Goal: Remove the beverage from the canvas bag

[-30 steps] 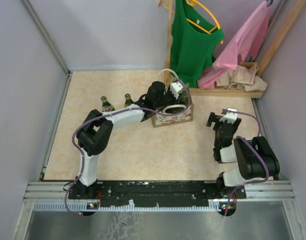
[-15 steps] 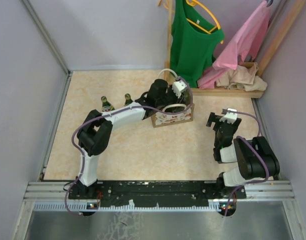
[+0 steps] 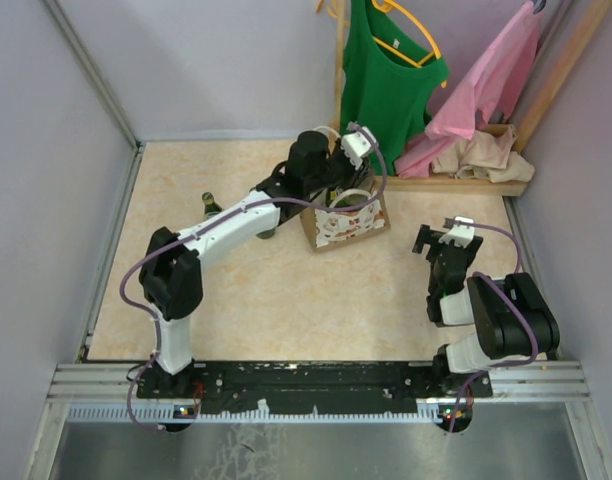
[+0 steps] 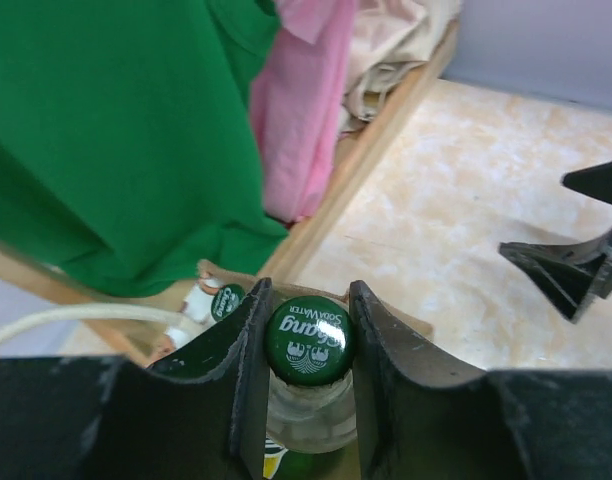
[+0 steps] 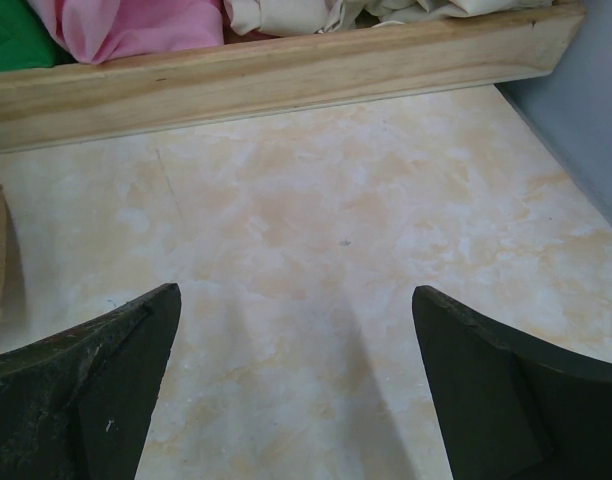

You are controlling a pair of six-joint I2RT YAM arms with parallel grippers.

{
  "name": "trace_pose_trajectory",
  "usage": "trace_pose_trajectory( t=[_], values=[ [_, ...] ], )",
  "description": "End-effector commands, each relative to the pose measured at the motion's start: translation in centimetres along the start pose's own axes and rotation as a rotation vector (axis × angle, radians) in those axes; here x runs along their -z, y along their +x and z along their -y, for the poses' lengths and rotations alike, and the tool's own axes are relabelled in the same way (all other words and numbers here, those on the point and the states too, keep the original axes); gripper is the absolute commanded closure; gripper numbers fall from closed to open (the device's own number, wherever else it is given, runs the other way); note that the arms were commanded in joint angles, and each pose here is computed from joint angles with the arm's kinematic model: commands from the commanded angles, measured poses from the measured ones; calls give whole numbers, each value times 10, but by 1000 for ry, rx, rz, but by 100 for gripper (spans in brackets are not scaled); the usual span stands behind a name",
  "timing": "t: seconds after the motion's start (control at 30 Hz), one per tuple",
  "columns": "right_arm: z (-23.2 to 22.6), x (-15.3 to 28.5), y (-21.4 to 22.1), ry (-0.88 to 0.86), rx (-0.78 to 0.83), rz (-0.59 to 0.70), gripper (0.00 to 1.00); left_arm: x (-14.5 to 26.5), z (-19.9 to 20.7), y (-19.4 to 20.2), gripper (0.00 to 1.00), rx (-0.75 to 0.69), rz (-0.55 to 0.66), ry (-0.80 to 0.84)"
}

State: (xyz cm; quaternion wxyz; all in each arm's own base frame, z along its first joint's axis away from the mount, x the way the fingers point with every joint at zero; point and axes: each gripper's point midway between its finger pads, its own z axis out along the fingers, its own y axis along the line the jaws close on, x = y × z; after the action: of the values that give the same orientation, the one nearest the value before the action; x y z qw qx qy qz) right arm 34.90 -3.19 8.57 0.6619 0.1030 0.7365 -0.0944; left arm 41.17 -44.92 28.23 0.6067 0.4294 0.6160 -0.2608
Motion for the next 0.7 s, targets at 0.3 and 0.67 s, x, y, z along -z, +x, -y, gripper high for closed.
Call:
trace_pose_trajectory(
  t=[0.3, 0.67],
  values=[
    [-2, -6, -24, 3, -31, 76, 1, 131, -48, -190, 100, -139, 427, -285],
    [-2, -6, -24, 2, -31, 76, 1, 126, -41, -163, 100, -92, 402, -267]
  ],
)
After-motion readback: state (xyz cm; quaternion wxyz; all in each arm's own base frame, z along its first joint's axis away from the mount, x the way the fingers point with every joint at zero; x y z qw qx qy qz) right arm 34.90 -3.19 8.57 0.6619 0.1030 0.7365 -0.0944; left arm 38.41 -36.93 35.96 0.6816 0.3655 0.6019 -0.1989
